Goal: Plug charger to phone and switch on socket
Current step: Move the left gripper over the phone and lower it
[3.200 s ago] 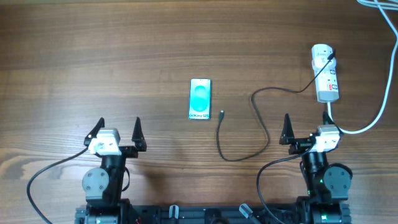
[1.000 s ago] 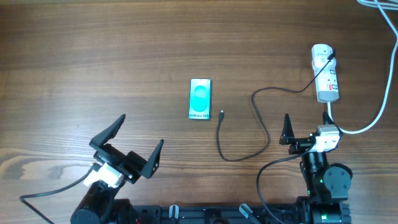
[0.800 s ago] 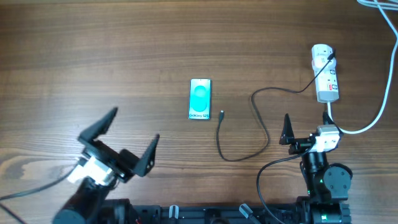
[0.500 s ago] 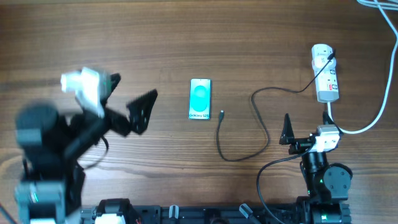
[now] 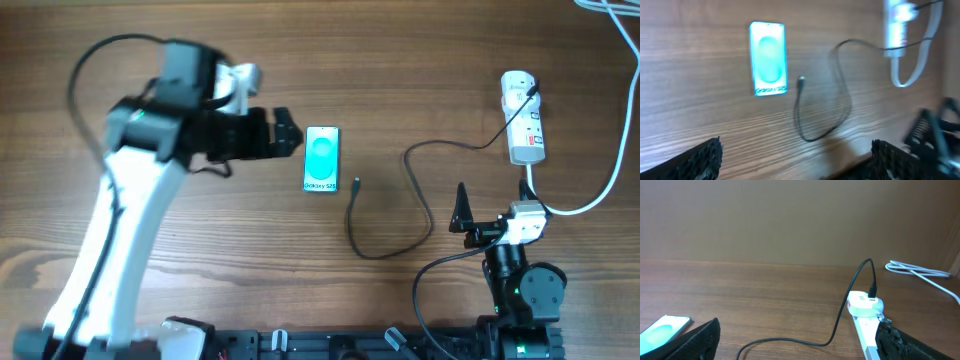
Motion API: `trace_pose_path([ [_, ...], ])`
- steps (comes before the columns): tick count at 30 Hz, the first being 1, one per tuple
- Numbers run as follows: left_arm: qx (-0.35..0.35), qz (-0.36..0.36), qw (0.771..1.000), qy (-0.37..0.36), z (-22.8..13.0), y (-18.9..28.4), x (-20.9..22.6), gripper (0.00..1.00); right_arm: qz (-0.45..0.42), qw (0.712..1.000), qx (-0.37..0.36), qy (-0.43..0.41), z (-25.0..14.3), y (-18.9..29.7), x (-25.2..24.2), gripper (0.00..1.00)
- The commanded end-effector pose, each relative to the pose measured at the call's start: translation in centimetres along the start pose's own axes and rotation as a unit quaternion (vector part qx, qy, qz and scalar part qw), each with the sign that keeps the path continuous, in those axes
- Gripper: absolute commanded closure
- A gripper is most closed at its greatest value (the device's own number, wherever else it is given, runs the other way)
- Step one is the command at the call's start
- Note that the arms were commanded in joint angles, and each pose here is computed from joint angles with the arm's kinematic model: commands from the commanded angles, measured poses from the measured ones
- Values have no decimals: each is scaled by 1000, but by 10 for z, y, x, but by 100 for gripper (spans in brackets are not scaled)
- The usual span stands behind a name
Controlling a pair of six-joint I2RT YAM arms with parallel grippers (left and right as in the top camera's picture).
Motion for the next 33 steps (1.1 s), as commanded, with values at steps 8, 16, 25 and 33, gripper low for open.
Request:
trace_pose_path([
  [8,81,159,984,28,60,-79,-5,0,-3,1000,-4,5,1,0,0,0],
  [16,71,133,988,23,75,-132,0,0,-3,1000,-4,5,1,0,0,0],
  [25,115,178,977,32,60,-192,-2,0,-3,1000,-4,5,1,0,0,0],
  [33,141,237,961,16,45,-231,1,0,-3,1000,-4,5,1,0,0,0],
])
Point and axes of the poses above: each gripper's point midway between its finger pads, its own y axis back along the fingers, its own x axis along the line the jaws close on, z = x × y, the point moved 10 cm from there along y, back along the fingers, and after that the axes turned 4 degrees about -y, right-handed, at the moved point
